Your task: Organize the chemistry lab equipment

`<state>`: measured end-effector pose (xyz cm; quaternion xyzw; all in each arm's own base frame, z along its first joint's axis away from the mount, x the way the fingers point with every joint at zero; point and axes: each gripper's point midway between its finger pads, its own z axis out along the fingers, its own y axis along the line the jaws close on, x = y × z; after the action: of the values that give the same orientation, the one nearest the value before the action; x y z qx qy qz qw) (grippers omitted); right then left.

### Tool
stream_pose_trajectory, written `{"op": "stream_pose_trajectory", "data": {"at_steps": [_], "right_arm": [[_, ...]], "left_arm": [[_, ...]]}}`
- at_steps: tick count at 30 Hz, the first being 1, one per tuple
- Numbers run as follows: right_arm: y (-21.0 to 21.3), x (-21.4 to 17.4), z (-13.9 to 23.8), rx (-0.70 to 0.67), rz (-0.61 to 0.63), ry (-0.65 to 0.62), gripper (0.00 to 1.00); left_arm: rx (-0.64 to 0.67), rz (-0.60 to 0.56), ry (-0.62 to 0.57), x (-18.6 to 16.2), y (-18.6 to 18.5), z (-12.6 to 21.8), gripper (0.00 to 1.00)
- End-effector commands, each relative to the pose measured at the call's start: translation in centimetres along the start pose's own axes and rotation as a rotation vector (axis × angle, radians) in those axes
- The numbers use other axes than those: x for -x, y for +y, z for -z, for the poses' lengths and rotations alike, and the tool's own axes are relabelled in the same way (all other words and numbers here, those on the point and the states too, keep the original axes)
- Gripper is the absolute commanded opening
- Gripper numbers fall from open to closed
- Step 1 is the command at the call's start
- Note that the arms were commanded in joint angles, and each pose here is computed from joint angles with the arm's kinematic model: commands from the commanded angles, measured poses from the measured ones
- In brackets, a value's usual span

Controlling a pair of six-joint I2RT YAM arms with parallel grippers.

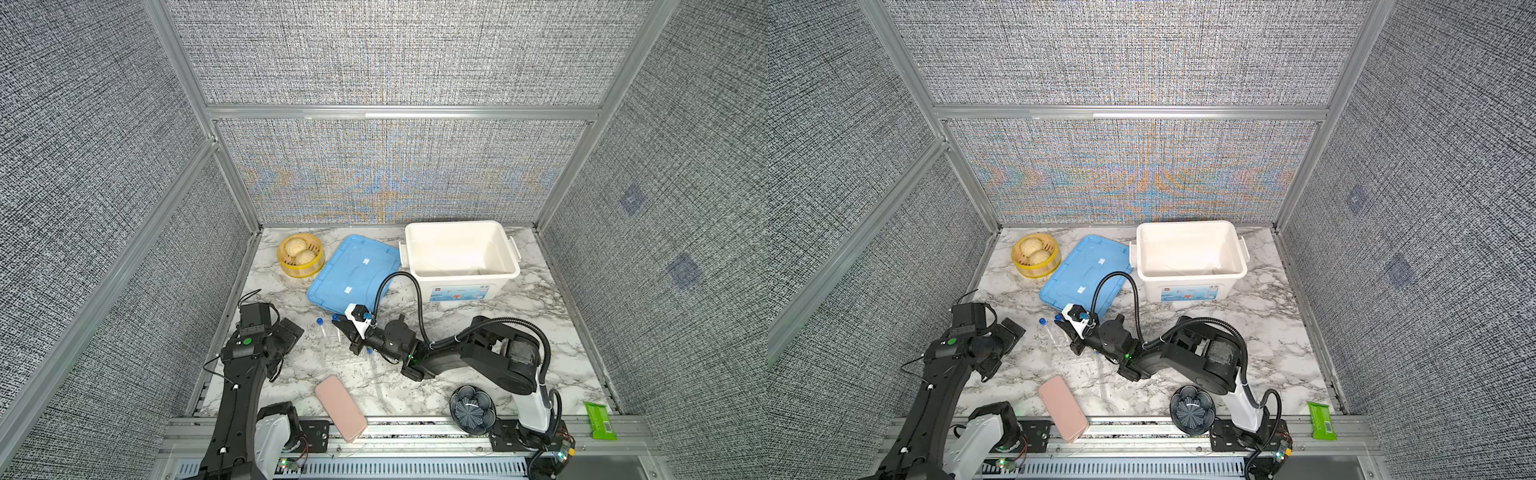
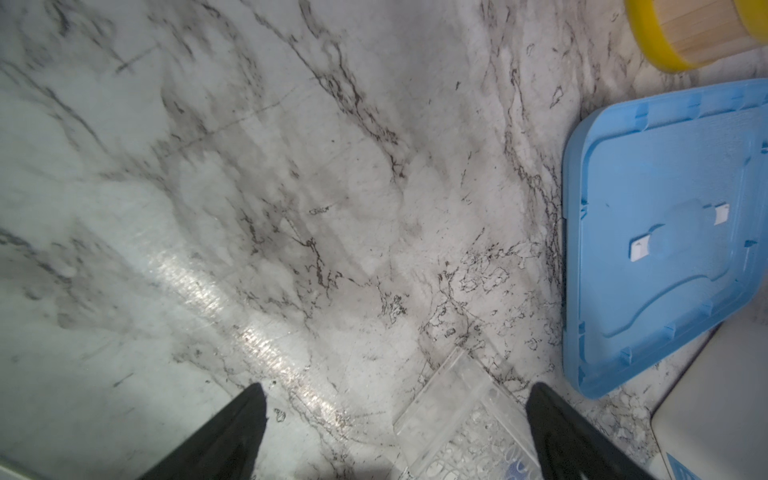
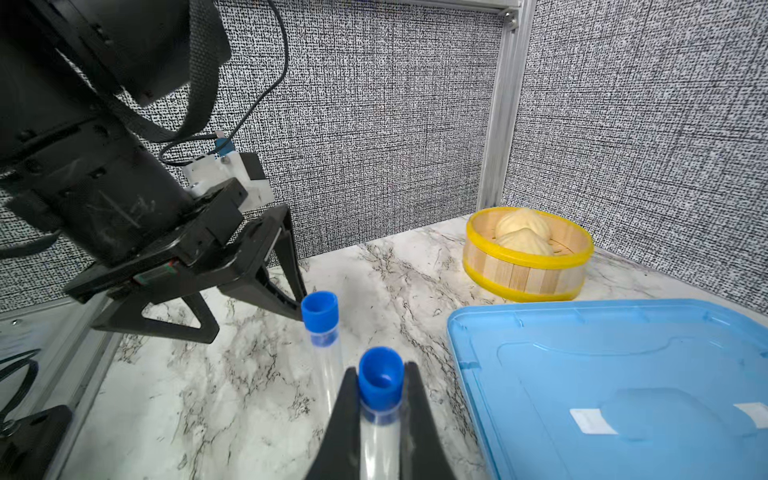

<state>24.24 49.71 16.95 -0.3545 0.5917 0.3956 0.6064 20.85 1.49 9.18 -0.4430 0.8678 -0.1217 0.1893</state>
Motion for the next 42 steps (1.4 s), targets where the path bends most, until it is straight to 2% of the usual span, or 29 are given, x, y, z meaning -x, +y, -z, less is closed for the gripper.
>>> {"op": "stream_pose_trajectory", "data": {"at_steps": [1,11,21,36,42], "right_arm": [[0.4,1.1,-0.1,0.012,0.01,-0.043,0.12],[0.8,0.9,-0.2,0.03,0.012,-0.02,0.16],[0.8,0.9,-0.3,0.026,0.001,-0.015,0.27],[0.8,7.3,2.3,0.023,-0.114,-0.067,0.4],[-0.9,8.2,5.4,-0.035,-0.219,0.002,0.42]], "left_arm": [[-0.003,-0.005,0.0,0.0,0.0,-0.1,0.99],[-0.005,-0.008,0.011,0.0,-0.1,-0.2,0.99],[-0.001,-0.017,0.008,0.2,-0.2,0.1,0.99],[-0.022,-0.002,-0.002,0.2,-0.3,0.1,0.99],[-0.028,0.003,-0.011,0.2,-0.2,0.0,0.99]]}}
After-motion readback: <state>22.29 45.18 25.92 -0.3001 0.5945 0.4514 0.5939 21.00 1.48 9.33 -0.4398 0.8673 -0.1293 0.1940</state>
